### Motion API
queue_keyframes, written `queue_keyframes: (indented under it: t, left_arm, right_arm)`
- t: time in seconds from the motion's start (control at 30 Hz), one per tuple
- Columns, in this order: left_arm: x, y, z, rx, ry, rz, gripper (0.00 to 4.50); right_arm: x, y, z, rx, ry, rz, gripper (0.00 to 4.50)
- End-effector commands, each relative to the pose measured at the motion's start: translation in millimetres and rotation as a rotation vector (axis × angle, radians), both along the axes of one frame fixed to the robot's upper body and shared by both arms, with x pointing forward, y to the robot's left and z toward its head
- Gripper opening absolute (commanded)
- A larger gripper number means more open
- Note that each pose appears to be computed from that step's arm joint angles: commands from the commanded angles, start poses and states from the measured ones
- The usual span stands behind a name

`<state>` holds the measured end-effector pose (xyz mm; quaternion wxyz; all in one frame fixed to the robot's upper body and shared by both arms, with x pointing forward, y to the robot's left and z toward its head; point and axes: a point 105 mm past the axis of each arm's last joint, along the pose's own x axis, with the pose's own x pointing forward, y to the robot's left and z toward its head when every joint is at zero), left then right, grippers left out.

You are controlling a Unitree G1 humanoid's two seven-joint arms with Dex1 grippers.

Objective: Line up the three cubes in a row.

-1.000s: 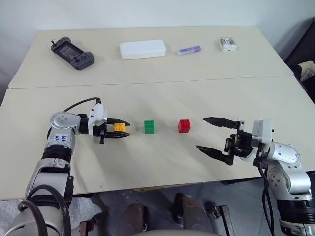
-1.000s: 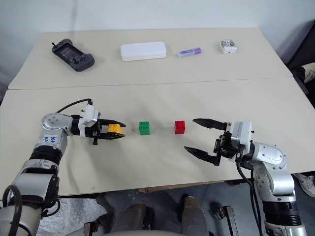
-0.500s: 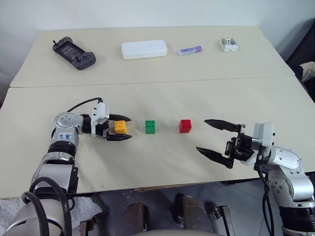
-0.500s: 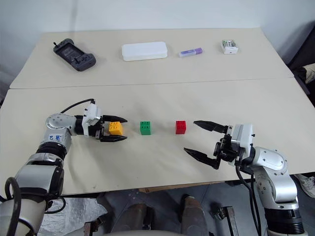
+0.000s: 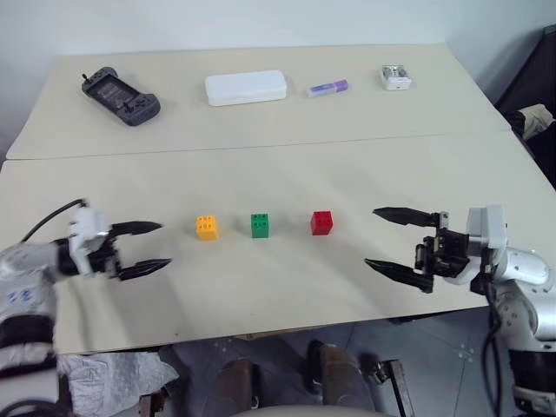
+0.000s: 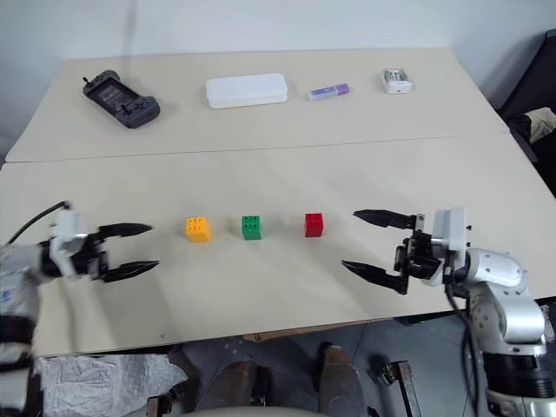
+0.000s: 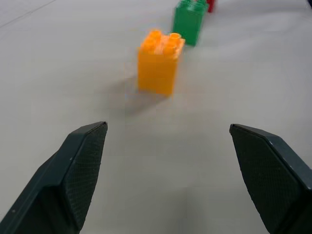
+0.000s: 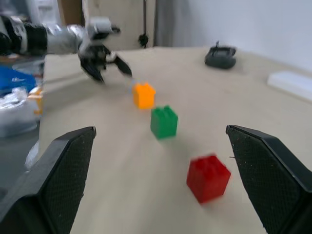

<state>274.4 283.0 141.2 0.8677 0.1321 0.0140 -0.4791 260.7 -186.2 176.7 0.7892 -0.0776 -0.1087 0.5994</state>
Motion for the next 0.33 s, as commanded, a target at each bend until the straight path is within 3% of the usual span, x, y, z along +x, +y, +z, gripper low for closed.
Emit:
queue_keyframes:
  t: [0.03, 0.33]
  left_arm:
    - [-5, -3, 30, -0.064, -0.098, 0.049, 4.27]
    - [-8, -8, 26, -0.01, -0.158, 0.109, 4.27]
  right_arm:
    - [3, -11, 3, -0.026, -0.022, 0.039, 4.5]
    - [22, -25, 0, -0.023, -0.024, 0.015, 4.5]
